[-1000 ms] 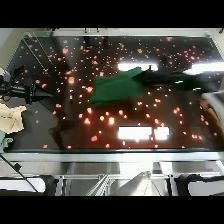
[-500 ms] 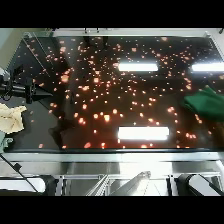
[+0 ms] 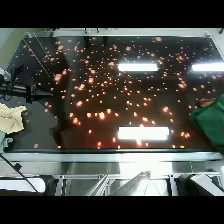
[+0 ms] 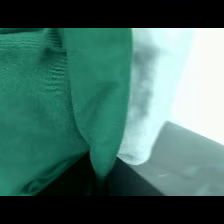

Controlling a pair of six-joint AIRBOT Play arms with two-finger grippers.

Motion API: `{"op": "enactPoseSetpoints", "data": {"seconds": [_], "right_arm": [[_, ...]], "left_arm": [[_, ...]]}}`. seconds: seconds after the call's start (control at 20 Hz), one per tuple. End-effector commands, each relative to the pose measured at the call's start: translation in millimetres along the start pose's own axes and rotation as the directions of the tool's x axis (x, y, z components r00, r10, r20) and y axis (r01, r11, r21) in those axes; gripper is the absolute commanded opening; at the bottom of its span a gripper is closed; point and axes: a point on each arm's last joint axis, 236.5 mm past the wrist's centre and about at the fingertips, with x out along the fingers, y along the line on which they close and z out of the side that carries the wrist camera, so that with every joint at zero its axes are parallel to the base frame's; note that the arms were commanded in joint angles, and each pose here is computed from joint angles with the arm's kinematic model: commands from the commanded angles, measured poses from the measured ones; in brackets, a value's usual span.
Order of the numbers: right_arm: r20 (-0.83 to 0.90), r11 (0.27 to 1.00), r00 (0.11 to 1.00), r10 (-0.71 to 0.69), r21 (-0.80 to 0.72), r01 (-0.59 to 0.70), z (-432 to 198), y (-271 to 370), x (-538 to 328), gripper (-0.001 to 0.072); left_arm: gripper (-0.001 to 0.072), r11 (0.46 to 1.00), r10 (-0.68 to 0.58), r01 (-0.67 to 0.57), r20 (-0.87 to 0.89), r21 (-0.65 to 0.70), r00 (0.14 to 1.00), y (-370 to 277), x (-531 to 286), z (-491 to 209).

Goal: Fold the shirts.

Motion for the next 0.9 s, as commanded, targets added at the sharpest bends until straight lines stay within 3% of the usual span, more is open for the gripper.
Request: {"op": "enactPoseSetpoints", "data": {"seconds": [0.0, 0.05, 0.15, 0.2, 0.25, 0.3, 0.45, 0.5, 0.55, 0.6, 0.65, 0.85], "right_arm": [[-0.012, 1.000, 1.000, 0.011, 0.003, -0.011, -6.2, -1.2, -5.7, 0.0655], [-0.014, 1.000, 1.000, 0.020, 0.004, -0.020, -8.4, 1.9, -15.0, 0.0693], [0.023, 0.996, 0.996, 0.083, 0.020, -0.083, -7.6, 19.4, -41.4, 0.0693], [0.057, 0.991, 0.990, 0.129, 0.030, -0.131, -6.6, 31.9, -56.2, 0.0660], [0.089, 0.978, 0.976, 0.199, 0.041, -0.203, -7.0, 50.4, -71.0, 0.0522], [0.102, 0.958, 0.955, 0.279, 0.039, -0.284, -10.2, 73.0, -83.6, 0.0465], [0.001, 0.850, 0.850, 0.526, -0.048, -0.525, -47.3, 160.7, -114.2, 0.0466], [-0.059, 0.808, 0.815, 0.577, -0.102, -0.580, -64.8, 189.0, -120.8, 0.0383], [-0.118, 0.760, 0.780, 0.615, -0.175, -0.626, -84.2, 219.2, -127.1, 0.0078], [-0.153, 0.717, 0.756, 0.636, -0.246, -0.653, -99.9, 245.9, -131.1, 0.0076], [-0.183, 0.667, 0.728, 0.660, -0.303, -0.681, -117.0, 274.6, -134.9, 0.0020], [-0.354, 0.521, 0.678, 0.645, -0.445, -0.728, -205.4, 349.1, -122.6, 0.0022]], "left_arm": [[0.0031, 1.000, 0.001, -0.001, -0.001, 0.002, 1.000, -0.5, 0.2, -0.1], [0.0031, 1.000, 0.001, -0.001, -0.002, 0.002, 1.000, -0.6, 0.2, -0.3], [0.0031, 1.000, 0.001, -0.001, -0.001, 0.001, 1.000, -0.6, 0.2, -0.1], [0.0031, 1.000, 0.001, -0.001, -0.001, 0.002, 1.000, -0.7, 0.2, 0.0], [0.0031, 1.000, 0.002, -0.002, 0.001, 0.002, 1.000, -0.4, 0.2, 0.5], [0.0031, 1.000, 0.003, -0.003, 0.005, 0.010, 1.000, 0.0, 0.2, 1.4], [0.0031, 1.000, 0.004, -0.004, 0.007, 0.011, 1.000, 0.1, 0.3, 1.8], [0.0031, 1.000, 0.005, -0.005, 0.010, 0.011, 1.000, 0.4, 0.3, 2.4], [0.0031, 1.000, 0.010, -0.010, 0.020, 0.011, 1.000, 1.5, 0.2, 4.8], [0.0031, 1.000, 0.015, -0.016, 0.032, 0.011, 0.999, 2.8, 0.2, 7.8], [0.0031, 1.000, 0.020, -0.020, 0.043, 0.011, 0.999, 3.8, 0.0, 10.4], [0.0029, 1.000, 0.022, -0.022, 0.048, 0.011, 0.999, 4.3, 0.0, 11.6]]}}
